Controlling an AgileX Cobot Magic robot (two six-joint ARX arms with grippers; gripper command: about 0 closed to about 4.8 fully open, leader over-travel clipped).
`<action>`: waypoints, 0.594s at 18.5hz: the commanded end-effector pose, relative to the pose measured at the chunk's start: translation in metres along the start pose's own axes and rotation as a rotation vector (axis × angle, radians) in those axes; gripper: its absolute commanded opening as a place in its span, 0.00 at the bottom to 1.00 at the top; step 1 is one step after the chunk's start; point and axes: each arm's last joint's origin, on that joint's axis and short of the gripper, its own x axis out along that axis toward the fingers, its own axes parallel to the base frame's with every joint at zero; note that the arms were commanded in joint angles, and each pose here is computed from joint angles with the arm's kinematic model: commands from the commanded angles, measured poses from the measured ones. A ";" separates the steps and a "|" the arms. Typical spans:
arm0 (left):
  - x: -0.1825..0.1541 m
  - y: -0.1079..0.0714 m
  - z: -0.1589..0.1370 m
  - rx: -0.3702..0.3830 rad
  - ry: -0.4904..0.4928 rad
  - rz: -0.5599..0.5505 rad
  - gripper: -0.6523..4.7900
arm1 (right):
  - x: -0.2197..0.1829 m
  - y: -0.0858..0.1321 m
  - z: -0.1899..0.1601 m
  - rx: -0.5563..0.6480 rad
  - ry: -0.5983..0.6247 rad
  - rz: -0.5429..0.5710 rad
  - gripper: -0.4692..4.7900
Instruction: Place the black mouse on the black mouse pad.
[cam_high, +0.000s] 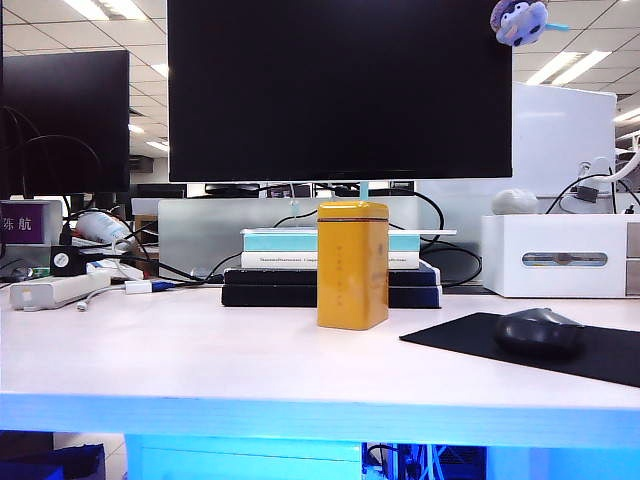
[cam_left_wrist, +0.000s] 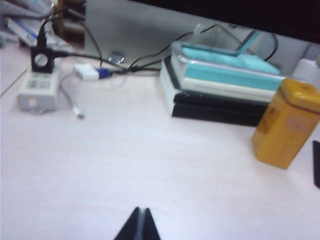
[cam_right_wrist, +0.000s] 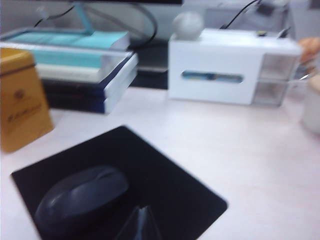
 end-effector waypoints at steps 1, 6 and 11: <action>-0.002 0.001 -0.007 0.001 0.020 0.006 0.11 | 0.000 0.000 0.000 -0.003 0.000 0.012 0.08; -0.003 0.001 -0.010 0.019 0.052 0.019 0.11 | 0.000 0.001 -0.004 -0.003 0.029 0.034 0.08; -0.003 0.002 -0.011 0.035 0.058 0.032 0.11 | 0.000 0.001 -0.004 -0.003 0.026 0.034 0.08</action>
